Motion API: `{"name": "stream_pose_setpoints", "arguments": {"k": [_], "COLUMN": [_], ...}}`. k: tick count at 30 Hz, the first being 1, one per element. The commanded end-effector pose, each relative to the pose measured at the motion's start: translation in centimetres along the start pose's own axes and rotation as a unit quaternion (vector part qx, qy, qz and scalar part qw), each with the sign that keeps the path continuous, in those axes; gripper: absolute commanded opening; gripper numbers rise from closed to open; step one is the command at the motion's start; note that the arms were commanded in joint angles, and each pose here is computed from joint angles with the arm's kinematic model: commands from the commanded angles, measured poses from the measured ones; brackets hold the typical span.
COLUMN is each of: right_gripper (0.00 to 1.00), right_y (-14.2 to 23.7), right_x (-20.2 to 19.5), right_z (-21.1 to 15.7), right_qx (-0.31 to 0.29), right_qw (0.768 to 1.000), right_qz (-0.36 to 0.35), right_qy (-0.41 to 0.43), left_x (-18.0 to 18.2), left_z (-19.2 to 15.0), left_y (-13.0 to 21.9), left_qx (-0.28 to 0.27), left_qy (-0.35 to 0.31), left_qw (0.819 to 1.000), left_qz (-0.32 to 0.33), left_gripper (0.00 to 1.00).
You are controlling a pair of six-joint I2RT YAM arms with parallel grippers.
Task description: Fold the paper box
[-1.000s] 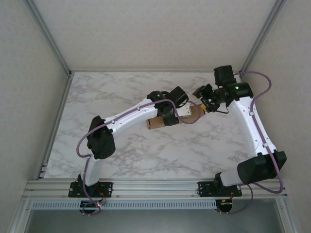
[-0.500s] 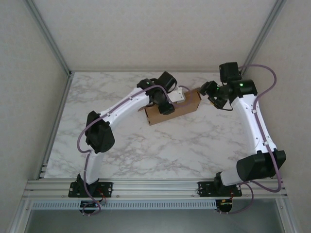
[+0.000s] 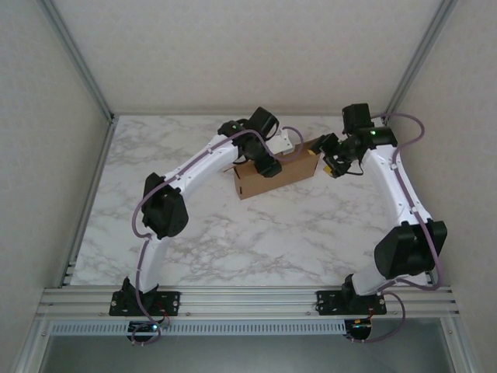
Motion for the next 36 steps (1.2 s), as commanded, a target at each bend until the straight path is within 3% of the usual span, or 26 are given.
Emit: {"name": "stream_pose_setpoints", "arguments": {"k": [1,6,12,16,22,28,32,36], "right_gripper": [0.66,0.67,0.68,0.68,0.68,0.68,0.67,0.66], "right_y": [-1.5,-1.4,0.6,1.8,1.9,3.0,4.9,6.2], "right_x": [0.3,0.7,0.4,-0.3,-0.8,-0.7,-0.5,-0.6], "right_z": [-0.1,0.7,1.4,1.7,1.3,0.2,-0.6,-1.5], "right_qx": [0.018,0.002,-0.046,-0.080,-0.075,-0.075,-0.092,-0.125], "right_qw": [1.000,1.000,0.996,0.990,0.989,0.984,0.969,0.946], "right_qz": [0.008,-0.009,-0.033,-0.056,-0.047,-0.014,0.004,-0.030], "right_qy": [-0.012,0.014,0.070,0.098,0.119,0.164,0.228,0.298], "left_x": [0.5,1.0,0.1,-0.5,-1.1,-1.5,-2.4,-3.1], "left_z": [-1.1,-1.3,-2.1,-3.0,-4.4,-4.4,-4.6,-4.6], "left_y": [-2.2,-3.2,-4.8,-5.4,-5.6,-3.7,-1.1,2.4], "left_qx": [0.032,0.039,0.069,0.085,0.100,0.094,0.081,0.041], "left_qy": [0.004,-0.003,-0.054,-0.078,-0.101,-0.120,-0.143,-0.167], "left_qw": [0.999,0.999,0.993,0.988,0.985,0.986,0.986,0.984], "left_qz": [0.010,0.032,0.080,0.099,0.103,0.075,0.016,-0.037], "left_gripper": [0.67,0.76,0.77,0.68,0.49,0.46,0.52,0.58]}}
Point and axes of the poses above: each hand's point on the last joint's axis, 136 mm out from that joint toward the fingers, its own y axis back along the fingers, its own x axis along the line the jaws close on, z = x × y, the point moved 8 cm from there along y, back along the fingers, and after that the axes turned 1 degree about y, right-handed, at the moved point
